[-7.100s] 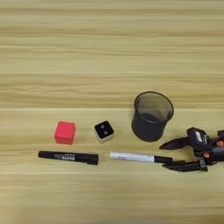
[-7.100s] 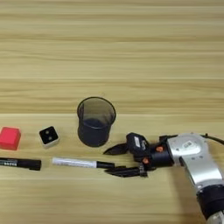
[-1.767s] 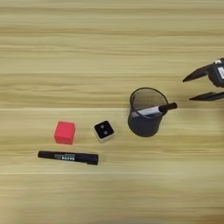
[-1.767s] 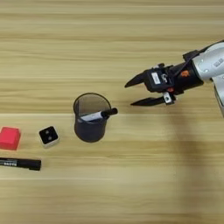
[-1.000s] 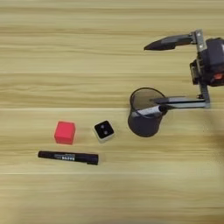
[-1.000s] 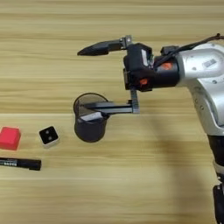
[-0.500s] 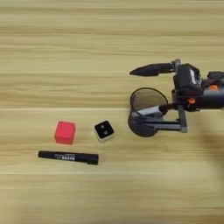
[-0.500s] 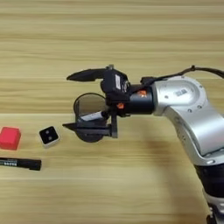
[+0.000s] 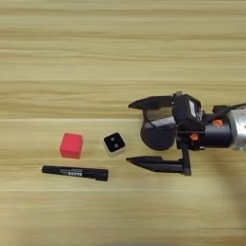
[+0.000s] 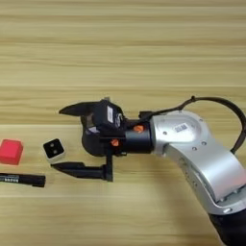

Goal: Move the objects on the table

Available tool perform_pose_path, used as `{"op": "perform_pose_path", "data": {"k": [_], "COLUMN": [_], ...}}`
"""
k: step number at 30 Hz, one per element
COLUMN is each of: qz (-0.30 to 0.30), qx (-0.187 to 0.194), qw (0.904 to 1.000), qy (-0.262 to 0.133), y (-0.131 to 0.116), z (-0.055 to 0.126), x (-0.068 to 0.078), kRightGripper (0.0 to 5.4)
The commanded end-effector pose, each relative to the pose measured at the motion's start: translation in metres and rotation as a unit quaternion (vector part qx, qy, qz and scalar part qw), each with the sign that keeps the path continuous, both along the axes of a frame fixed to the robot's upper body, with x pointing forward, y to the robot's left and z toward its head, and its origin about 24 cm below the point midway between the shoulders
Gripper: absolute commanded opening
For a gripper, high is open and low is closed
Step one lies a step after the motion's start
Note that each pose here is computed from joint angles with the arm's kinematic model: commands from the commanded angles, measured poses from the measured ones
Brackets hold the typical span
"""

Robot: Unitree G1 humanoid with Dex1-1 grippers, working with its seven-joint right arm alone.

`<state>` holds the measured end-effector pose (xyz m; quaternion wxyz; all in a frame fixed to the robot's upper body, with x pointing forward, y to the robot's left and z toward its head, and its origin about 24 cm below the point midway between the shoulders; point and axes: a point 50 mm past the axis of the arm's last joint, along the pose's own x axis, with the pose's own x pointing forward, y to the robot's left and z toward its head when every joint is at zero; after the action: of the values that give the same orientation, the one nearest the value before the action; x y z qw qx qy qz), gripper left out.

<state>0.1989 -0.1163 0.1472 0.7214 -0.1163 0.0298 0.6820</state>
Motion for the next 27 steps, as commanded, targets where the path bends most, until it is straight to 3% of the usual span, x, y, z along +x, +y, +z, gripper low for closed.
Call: {"op": "perform_pose_path", "data": {"k": [1, 6, 20, 27], "qz": [-0.007, 0.0, 0.037, 0.032], "qx": [-0.004, -0.002, -0.024, -0.033], "qw": [0.9998, 1.0, 0.9989, 0.9989], "qy": [-0.018, 0.002, -0.013, 0.005], "y": [-0.001, 0.009, 0.042, 0.05], "z": [0.0, -0.009, -0.019, -0.032], "x": [0.003, 0.004, 0.003, 0.004], "kRightGripper": [5.37, 5.37, 5.37, 5.37]}}
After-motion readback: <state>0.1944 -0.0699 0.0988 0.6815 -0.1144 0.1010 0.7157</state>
